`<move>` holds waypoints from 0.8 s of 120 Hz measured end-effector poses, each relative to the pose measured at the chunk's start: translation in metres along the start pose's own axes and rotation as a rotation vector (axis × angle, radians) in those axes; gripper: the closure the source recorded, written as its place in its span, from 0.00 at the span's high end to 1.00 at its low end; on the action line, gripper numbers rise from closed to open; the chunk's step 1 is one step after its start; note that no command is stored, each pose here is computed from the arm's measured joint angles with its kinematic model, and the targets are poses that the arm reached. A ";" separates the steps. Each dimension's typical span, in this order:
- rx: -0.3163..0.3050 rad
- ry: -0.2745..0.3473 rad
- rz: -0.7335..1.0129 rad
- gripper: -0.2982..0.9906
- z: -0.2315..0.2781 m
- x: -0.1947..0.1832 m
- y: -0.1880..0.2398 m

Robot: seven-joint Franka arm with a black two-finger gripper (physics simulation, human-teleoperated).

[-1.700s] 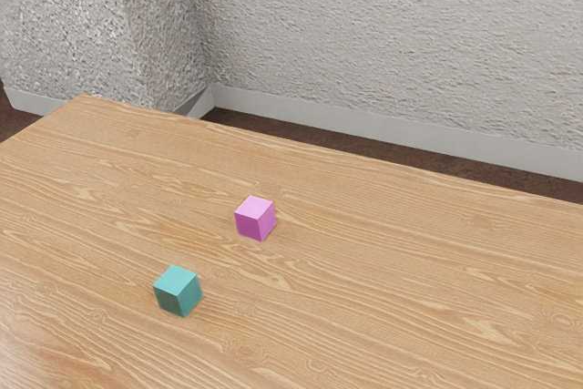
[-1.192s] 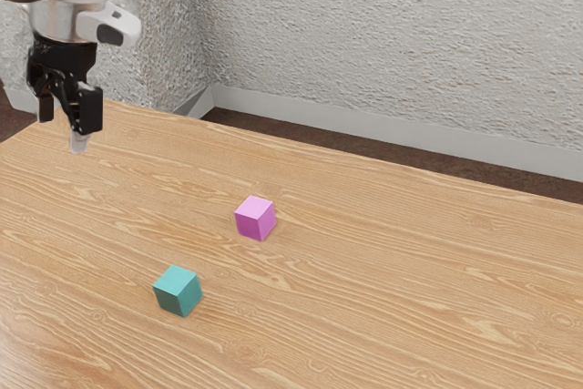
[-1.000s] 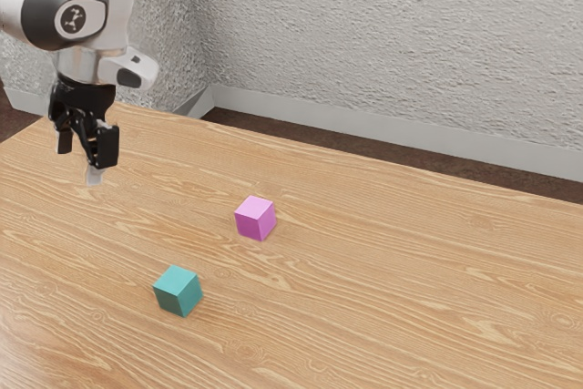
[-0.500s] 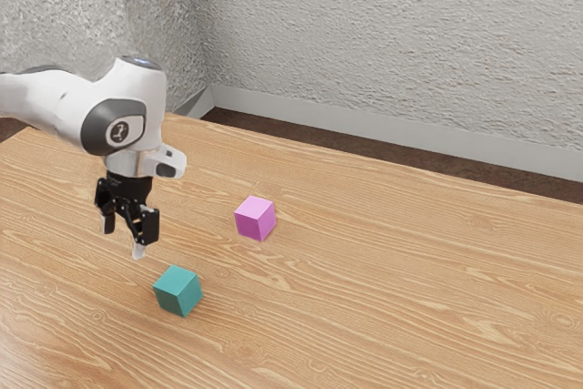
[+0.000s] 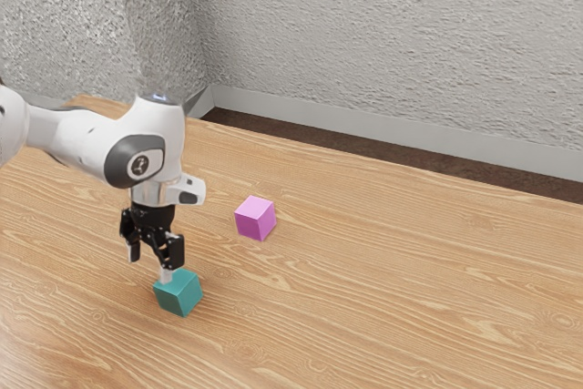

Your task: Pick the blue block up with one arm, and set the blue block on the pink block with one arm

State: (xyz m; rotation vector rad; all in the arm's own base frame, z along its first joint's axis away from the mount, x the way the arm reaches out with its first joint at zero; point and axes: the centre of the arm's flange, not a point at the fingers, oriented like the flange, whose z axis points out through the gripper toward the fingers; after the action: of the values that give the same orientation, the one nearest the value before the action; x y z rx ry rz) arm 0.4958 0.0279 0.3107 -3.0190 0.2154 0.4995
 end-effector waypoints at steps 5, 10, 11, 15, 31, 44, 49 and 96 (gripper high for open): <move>-0.002 0.007 -0.003 0.77 0.002 0.003 0.001; -0.002 0.016 -0.001 0.77 0.002 0.006 0.004; -0.001 0.018 0.000 0.77 0.002 0.007 0.005; 0.001 0.026 0.003 0.77 0.001 0.008 0.009; 0.003 0.046 0.011 0.77 0.001 0.016 0.021; -0.015 0.039 0.003 0.77 0.017 0.023 0.021; -0.020 0.038 0.002 0.77 0.022 0.026 0.022; -0.036 0.060 -0.035 0.62 0.037 0.034 0.025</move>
State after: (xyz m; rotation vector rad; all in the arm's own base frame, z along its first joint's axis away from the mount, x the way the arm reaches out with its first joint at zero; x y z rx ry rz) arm 0.5121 0.0029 0.2638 -3.0693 0.1585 0.4154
